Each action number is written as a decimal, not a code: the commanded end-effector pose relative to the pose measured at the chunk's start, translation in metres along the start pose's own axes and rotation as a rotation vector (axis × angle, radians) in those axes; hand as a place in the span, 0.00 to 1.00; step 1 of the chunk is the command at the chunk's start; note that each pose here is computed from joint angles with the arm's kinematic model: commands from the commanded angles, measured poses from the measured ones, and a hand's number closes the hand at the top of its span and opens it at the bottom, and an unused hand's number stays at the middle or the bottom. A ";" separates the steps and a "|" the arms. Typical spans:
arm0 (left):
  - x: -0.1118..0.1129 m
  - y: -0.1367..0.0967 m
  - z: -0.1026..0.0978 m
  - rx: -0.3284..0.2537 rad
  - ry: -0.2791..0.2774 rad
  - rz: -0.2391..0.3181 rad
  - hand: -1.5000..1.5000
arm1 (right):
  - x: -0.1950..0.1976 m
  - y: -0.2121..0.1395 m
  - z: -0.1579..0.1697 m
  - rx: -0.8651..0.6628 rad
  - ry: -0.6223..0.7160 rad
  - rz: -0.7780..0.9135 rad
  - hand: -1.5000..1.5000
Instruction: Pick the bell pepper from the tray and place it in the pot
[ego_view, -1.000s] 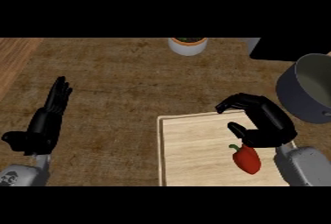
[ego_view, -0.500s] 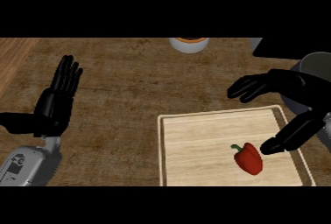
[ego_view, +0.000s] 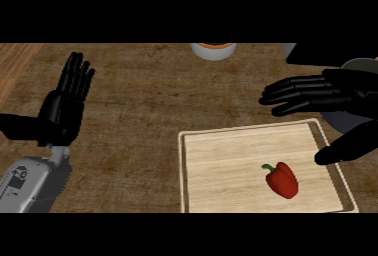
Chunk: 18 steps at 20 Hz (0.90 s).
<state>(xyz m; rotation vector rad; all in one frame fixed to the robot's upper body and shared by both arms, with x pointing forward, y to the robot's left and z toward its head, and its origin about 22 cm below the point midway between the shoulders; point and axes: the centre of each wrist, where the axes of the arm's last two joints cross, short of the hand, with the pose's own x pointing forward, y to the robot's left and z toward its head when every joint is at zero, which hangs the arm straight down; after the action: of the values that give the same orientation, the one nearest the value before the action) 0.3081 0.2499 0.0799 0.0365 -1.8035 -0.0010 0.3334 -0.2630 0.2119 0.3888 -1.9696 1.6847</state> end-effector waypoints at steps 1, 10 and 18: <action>0.009 0.006 -0.013 0.032 0.002 -0.012 0.50 | 0.006 0.007 -0.003 0.287 -0.127 0.006 0.00; -0.003 0.007 0.005 0.043 0.024 -0.023 0.50 | -0.033 0.061 0.026 0.448 -0.068 0.114 0.00; 0.010 0.005 -0.007 0.051 0.020 -0.019 0.50 | -0.065 0.079 0.006 0.527 -0.049 0.134 0.00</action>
<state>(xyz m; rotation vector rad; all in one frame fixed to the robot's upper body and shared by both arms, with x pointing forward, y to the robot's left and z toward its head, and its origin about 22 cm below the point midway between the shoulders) 0.3123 0.2615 0.0824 0.0838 -1.7746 0.0293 0.3343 -0.2622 0.1241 0.2656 -1.6571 2.2617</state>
